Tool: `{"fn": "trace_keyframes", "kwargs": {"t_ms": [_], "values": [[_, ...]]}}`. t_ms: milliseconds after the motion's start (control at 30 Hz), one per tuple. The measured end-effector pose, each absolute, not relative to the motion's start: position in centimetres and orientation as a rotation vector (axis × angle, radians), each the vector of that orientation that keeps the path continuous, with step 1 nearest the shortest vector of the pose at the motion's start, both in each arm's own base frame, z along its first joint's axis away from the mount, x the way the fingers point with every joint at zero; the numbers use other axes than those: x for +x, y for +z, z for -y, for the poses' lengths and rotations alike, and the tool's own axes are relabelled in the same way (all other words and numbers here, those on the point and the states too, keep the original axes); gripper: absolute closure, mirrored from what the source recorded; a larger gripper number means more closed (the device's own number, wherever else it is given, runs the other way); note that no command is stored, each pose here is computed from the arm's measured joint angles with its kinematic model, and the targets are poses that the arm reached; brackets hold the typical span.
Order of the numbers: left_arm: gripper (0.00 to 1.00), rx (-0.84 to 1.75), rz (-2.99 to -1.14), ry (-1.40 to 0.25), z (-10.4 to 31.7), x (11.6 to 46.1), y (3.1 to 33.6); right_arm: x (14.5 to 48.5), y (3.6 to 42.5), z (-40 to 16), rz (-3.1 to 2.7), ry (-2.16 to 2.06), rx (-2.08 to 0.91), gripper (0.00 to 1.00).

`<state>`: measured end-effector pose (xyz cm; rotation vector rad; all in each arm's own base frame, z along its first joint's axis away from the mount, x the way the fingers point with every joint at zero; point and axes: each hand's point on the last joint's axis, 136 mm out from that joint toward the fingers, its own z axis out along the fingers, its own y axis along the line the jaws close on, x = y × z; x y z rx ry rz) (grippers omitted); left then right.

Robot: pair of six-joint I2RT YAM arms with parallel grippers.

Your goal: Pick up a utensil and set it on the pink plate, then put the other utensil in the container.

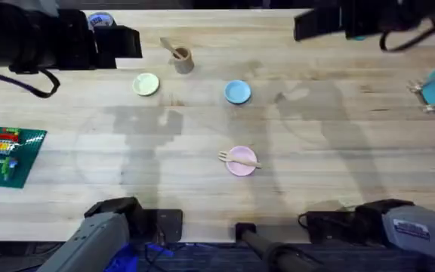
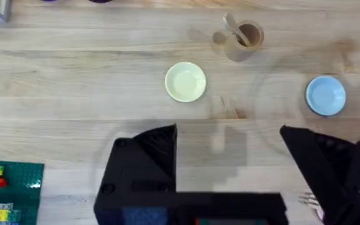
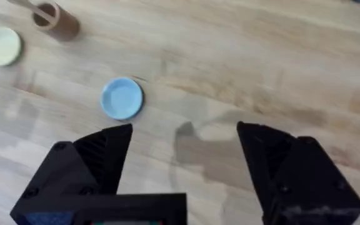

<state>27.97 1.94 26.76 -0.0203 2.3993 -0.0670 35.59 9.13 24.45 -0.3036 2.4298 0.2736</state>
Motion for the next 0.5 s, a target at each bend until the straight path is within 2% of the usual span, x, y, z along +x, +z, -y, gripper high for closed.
{"fn": "trace_keyframes", "kwargs": {"t_ms": [167,500], "values": [[0.005,-0.037,-2.401,-0.072,-2.0,27.9,26.7,33.4,23.1,-7.7,-2.426,0.206,-0.248,0.005],[0.006,-0.047,-2.417,-0.065,-2.1,27.6,26.5,29.7,23.1,-6.5,-2.376,0.204,-0.151,0.005]]}}
